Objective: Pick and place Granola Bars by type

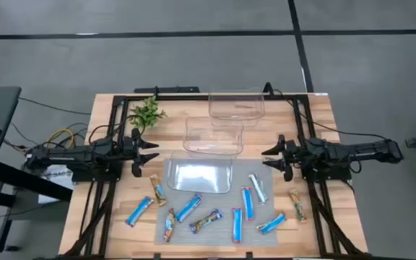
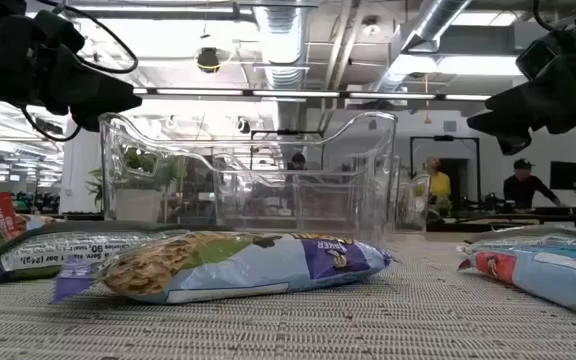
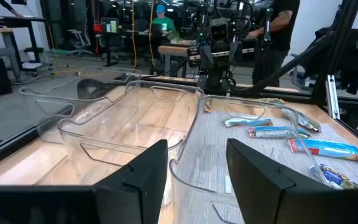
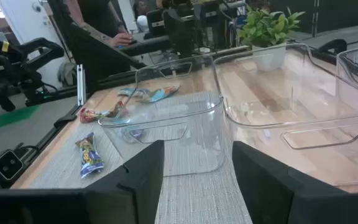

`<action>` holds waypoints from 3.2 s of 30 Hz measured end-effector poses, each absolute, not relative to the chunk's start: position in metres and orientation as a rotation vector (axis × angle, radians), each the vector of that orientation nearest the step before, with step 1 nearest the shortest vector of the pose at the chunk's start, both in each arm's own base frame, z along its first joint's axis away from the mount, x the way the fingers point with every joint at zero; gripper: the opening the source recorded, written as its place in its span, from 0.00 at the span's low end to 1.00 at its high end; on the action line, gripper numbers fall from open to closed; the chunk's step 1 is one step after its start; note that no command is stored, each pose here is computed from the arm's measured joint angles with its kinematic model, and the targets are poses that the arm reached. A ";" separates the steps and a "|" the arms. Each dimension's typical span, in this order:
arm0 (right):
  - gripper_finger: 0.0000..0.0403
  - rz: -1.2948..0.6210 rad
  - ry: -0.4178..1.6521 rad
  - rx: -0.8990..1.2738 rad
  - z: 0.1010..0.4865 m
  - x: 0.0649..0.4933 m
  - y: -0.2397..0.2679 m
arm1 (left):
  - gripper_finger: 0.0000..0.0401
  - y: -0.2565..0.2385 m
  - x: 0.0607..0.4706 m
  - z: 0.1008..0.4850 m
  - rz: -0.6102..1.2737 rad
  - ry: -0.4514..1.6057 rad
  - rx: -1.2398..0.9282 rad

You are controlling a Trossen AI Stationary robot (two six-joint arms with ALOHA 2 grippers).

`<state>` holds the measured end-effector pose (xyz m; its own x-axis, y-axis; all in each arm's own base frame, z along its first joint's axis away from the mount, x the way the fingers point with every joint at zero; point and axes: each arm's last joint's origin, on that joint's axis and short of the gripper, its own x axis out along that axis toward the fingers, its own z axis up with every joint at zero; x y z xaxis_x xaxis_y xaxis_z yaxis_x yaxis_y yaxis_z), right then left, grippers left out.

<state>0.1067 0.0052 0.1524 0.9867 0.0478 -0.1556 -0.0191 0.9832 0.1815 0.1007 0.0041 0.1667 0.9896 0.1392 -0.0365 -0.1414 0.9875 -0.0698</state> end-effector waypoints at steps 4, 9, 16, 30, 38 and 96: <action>0.46 0.034 0.160 0.181 0.152 0.107 0.005 | 0.39 0.004 0.101 0.167 0.141 0.032 -0.072; 0.46 0.034 0.160 0.181 0.152 0.107 0.005 | 0.39 0.004 0.101 0.167 0.141 0.032 -0.072; 0.46 0.034 0.160 0.181 0.152 0.107 0.005 | 0.39 0.004 0.101 0.167 0.141 0.031 -0.072; 0.46 0.034 0.161 0.181 0.152 0.107 0.005 | 0.39 0.004 0.101 0.167 0.141 0.032 -0.072; 0.46 0.034 0.159 0.181 0.152 0.107 0.005 | 0.39 0.004 0.101 0.167 0.141 0.032 -0.072; 0.46 0.034 0.160 0.181 0.152 0.107 0.005 | 0.39 -0.031 0.153 0.267 0.287 0.933 -0.818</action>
<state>0.1067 0.0052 0.1523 0.9866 0.0478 -0.1557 -0.0190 0.9832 0.1815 0.1534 -0.0311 0.2669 0.5846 -0.1175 -0.8027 -0.5480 0.6724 -0.4976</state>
